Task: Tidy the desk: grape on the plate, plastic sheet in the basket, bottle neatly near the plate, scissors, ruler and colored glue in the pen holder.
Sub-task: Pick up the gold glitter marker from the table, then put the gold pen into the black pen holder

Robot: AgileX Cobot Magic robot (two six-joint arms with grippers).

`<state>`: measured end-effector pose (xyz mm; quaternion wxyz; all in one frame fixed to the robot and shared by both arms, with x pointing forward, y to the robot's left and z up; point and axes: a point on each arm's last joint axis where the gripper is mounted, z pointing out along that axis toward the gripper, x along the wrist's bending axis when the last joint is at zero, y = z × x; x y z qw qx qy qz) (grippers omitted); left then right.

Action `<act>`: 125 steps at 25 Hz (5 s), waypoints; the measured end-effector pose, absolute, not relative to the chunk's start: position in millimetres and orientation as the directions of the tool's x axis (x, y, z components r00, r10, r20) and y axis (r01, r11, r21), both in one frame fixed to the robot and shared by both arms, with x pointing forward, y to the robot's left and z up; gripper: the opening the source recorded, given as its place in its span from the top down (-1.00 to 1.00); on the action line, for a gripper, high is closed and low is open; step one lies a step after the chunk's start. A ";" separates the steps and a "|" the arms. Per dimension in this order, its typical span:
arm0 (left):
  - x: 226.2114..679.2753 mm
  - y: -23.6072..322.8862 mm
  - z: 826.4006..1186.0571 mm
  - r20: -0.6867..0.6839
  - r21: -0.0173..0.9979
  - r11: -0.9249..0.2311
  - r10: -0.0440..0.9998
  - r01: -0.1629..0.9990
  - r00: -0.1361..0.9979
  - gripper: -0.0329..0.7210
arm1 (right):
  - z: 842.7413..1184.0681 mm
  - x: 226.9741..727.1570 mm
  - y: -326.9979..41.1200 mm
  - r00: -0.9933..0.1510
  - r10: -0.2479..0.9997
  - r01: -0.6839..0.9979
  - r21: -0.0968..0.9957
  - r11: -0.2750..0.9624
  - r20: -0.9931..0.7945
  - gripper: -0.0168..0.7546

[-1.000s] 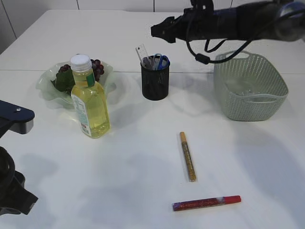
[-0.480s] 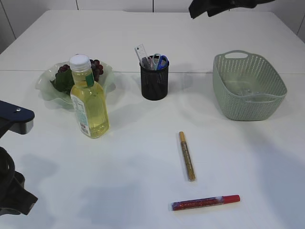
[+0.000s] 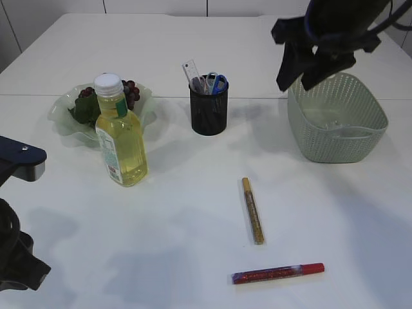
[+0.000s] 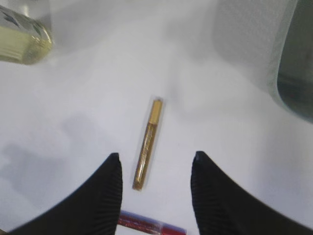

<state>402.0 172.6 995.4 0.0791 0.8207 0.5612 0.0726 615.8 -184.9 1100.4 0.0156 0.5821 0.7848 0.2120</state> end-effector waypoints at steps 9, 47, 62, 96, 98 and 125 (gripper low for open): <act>401.0 171.6 995.2 0.013 0.205 -0.346 0.936 0.915 0.351 0.28 | 1037.2 579.4 -141.1 -0.264 0.959 0.958 0.142 0.249 0.100 -0.01; 402.4 169.6 995.7 -0.002 0.227 -0.341 0.937 0.912 0.351 0.29 | 911.7 603.1 -99.5 -0.141 0.988 0.990 0.023 0.140 0.067 0.00; 402.4 169.6 995.7 -0.002 0.227 -0.341 0.937 0.912 0.351 0.29 | 898.2 603.2 -99.2 -0.137 0.989 0.991 -0.008 0.137 0.057 0.67; 403.2 170.1 995.8 0.009 0.234 -0.349 0.934 0.908 0.357 0.28 | 1050.1 713.9 -132.0 -0.645 0.685 0.539 0.837 0.093 0.338 0.69; 403.6 170.5 995.9 0.015 0.236 -0.353 0.933 0.905 0.360 0.28 | 1044.8 719.9 -131.5 -0.670 0.687 0.475 0.874 0.105 0.281 0.69; 404.2 172.1 996.0 0.037 0.236 -0.367 0.929 0.900 0.369 0.28 | 978.1 763.4 -126.4 -0.704 0.702 0.324 0.929 0.177 0.112 -0.03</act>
